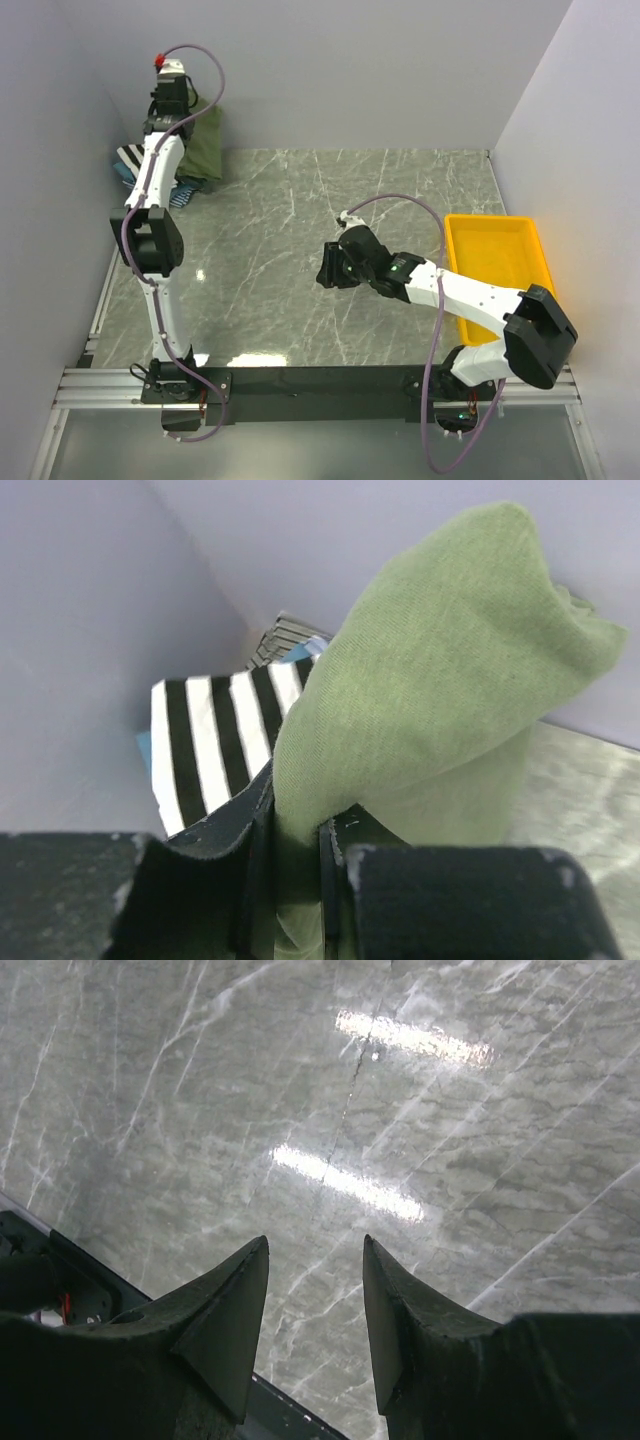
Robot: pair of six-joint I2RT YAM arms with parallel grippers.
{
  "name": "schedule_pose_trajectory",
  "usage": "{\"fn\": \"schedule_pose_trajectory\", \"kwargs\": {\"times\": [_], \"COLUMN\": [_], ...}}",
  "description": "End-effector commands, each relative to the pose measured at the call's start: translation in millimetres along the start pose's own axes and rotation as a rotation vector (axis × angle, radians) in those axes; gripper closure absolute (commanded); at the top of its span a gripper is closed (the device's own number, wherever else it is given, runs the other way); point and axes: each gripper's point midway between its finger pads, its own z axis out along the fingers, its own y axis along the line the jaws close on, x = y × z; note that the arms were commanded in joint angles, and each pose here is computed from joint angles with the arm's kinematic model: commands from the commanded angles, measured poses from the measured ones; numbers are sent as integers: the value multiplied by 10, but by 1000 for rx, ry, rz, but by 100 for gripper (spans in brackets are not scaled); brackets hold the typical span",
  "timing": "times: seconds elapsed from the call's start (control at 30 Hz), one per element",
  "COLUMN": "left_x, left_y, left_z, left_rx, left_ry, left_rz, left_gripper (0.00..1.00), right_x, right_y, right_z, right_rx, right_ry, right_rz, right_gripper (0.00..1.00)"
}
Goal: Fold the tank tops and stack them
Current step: Neatly place the folded tank top to the corner
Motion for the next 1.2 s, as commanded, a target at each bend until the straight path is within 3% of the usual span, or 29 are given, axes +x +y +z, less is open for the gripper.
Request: {"fn": "schedule_pose_trajectory", "kwargs": {"times": [0.0, 0.23, 0.3, 0.4, 0.53, 0.57, 0.63, 0.77, 0.9, 0.93, 1.0, 1.07, 1.1, 1.17], "left_x": [-245, 460, 695, 773, 694, 672, 470, 6, -512, -392, -567, -322, -427, -52], "left_y": [457, 1165, 1266, 1327, 1284, 1281, 1287, 1322, 1187, 983, 852, 490, 423, -143], "left_z": [32, 580, 692, 766, 702, 676, 553, 201, -496, -585, -1007, -1230, -1537, -1875], "left_rx": [-49, -212, -250, -234, -184, -178, -157, -112, 1, 36, 111, 194, 250, 374], "left_ry": [-85, 42, 99, 113, 93, 89, 56, -21, -116, -85, -133, -77, -110, -29], "left_rz": [-150, -332, -350, -386, -416, -421, -437, -472, -525, -519, -537, -541, -554, -527], "left_gripper": [100, 99, 94, 63, 45, 36, 5, 5, 5, 5, 4, 4, 4, 4], "right_x": [-218, -180, -166, -139, -146, -155, -169, -236, -380, -458, -554, -662, -696, -754], "right_y": [151, 124, 113, 92, 114, 128, 160, 142, 124, 113, 115, 124, 118, 121], "right_z": [-9, 70, 77, 86, 77, 63, 23, -68, -224, -304, -397, -541, -587, -721], "right_rx": [-35, -23, -20, -14, -19, -23, -32, -18, 3, 12, 19, 22, 23, 14], "right_ry": [-46, -31, -27, -19, -22, -25, -31, -63, -124, -159, -195, -231, -244, -275], "right_rz": [1, 1, 1, 2, 3, 2, -2, -8, -14, -11, -14, -8, -2, 12], "right_gripper": [50, 51, 51, 51, 51, 51, 50, 50, 50, 49, 49, 48, 48, 45]}}
